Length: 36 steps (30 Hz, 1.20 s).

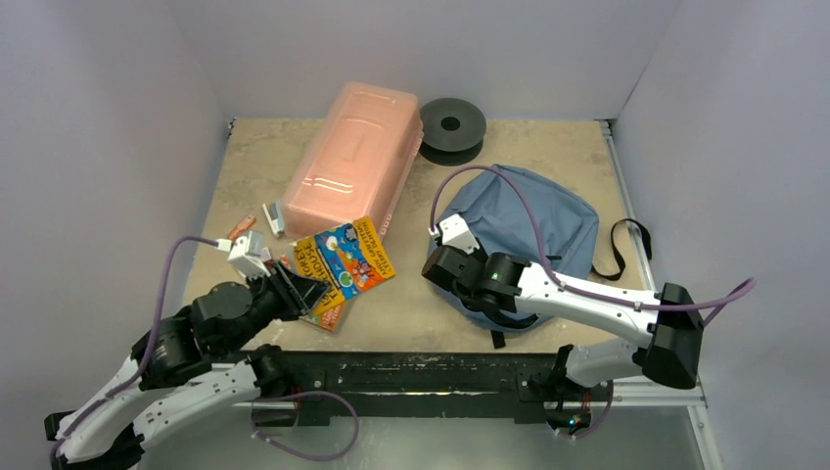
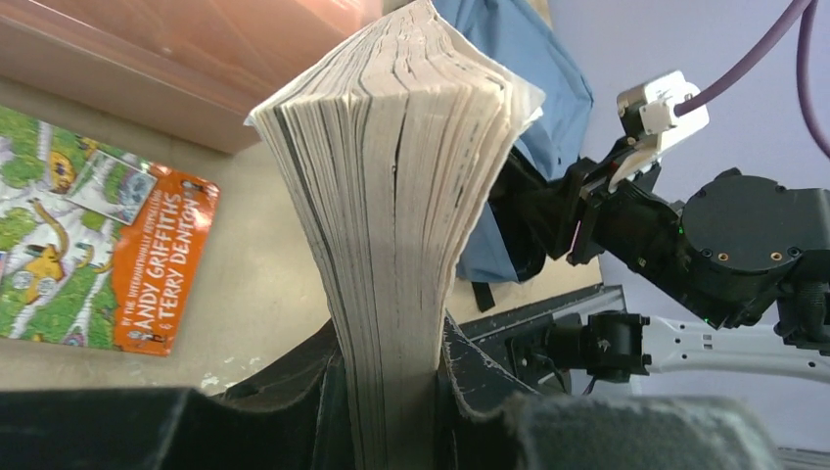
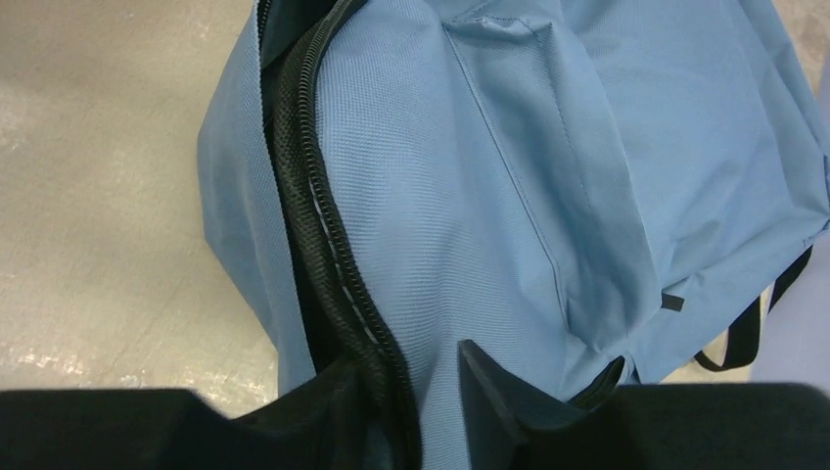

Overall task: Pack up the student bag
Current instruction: Place the book in the student bag.

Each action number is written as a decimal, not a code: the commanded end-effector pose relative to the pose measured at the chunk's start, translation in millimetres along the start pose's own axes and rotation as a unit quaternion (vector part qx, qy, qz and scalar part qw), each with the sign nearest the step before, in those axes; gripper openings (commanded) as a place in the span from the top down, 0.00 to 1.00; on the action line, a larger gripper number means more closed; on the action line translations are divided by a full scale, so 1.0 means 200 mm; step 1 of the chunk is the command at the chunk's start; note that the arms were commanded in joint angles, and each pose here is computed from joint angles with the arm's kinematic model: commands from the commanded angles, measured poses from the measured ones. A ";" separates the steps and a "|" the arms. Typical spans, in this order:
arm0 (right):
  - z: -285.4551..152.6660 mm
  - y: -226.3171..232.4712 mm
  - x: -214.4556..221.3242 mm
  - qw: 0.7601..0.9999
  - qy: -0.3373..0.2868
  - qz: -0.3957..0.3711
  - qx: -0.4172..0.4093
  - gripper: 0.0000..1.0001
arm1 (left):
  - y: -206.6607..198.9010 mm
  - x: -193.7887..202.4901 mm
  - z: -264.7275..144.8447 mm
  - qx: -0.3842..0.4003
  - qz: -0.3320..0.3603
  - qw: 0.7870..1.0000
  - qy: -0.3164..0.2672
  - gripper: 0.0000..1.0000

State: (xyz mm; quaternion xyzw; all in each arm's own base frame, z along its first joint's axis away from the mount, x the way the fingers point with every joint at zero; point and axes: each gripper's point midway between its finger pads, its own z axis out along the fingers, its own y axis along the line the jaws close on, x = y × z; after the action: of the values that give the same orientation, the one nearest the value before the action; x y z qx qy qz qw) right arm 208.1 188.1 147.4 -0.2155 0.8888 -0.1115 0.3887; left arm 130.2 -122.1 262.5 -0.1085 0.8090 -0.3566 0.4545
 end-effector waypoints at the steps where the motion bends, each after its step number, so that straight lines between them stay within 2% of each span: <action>1: 0.01 -0.04 -0.05 0.999 -0.014 0.013 0.029 0.66 | -0.21 0.03 0.08 0.065 -0.039 0.997 0.020 1.00; 2: 0.02 -0.04 -0.05 0.999 -0.012 0.010 0.036 0.74 | -0.24 0.06 0.10 0.073 -0.045 0.996 0.029 1.00; 4: 0.05 -0.06 -0.06 0.998 -0.011 0.012 0.054 1.00 | -0.33 0.13 0.17 0.102 -0.065 0.991 0.059 1.00; 7: 0.03 -0.12 -0.16 0.998 -0.016 0.037 0.056 1.00 | -0.46 0.24 0.27 0.137 -0.099 0.980 0.103 1.00; 10: -0.07 -0.20 -0.34 0.995 -0.055 0.084 0.030 1.00 | -0.55 0.31 0.37 0.142 -0.140 0.971 0.130 1.00; 14: -0.11 -0.28 -0.50 0.982 -0.082 0.162 -0.054 1.00 | -0.57 0.36 0.55 0.103 -0.201 0.967 0.120 1.00; 17: -0.11 -0.37 -0.53 0.980 -0.089 0.169 -0.063 1.00 | -0.68 0.37 0.66 0.117 -0.259 0.952 0.117 1.00; 21: -0.14 -0.42 -0.56 0.976 -0.097 0.187 -0.064 1.00 | -0.77 0.43 0.80 0.088 -0.302 0.940 0.129 1.00; 24: -0.16 -0.42 -0.57 0.973 -0.105 0.193 -0.074 1.00 | -0.86 0.43 0.87 0.097 -0.322 0.934 0.122 1.00; 31: -0.20 -0.41 -0.60 0.971 -0.114 0.190 -0.092 1.00 | -0.94 0.49 1.10 0.071 -0.333 0.935 0.098 1.00; 36: -0.27 -0.40 -0.64 0.967 -0.131 0.184 -0.117 1.00 | -0.92 0.56 1.32 0.046 -0.320 0.944 0.062 1.00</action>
State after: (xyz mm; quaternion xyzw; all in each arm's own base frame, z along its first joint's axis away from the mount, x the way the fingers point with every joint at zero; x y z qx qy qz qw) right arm 265.2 162.1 237.2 -0.1078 0.8999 0.0235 0.4219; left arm 221.2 -408.7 181.3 -0.2884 0.8074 -0.4634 0.2241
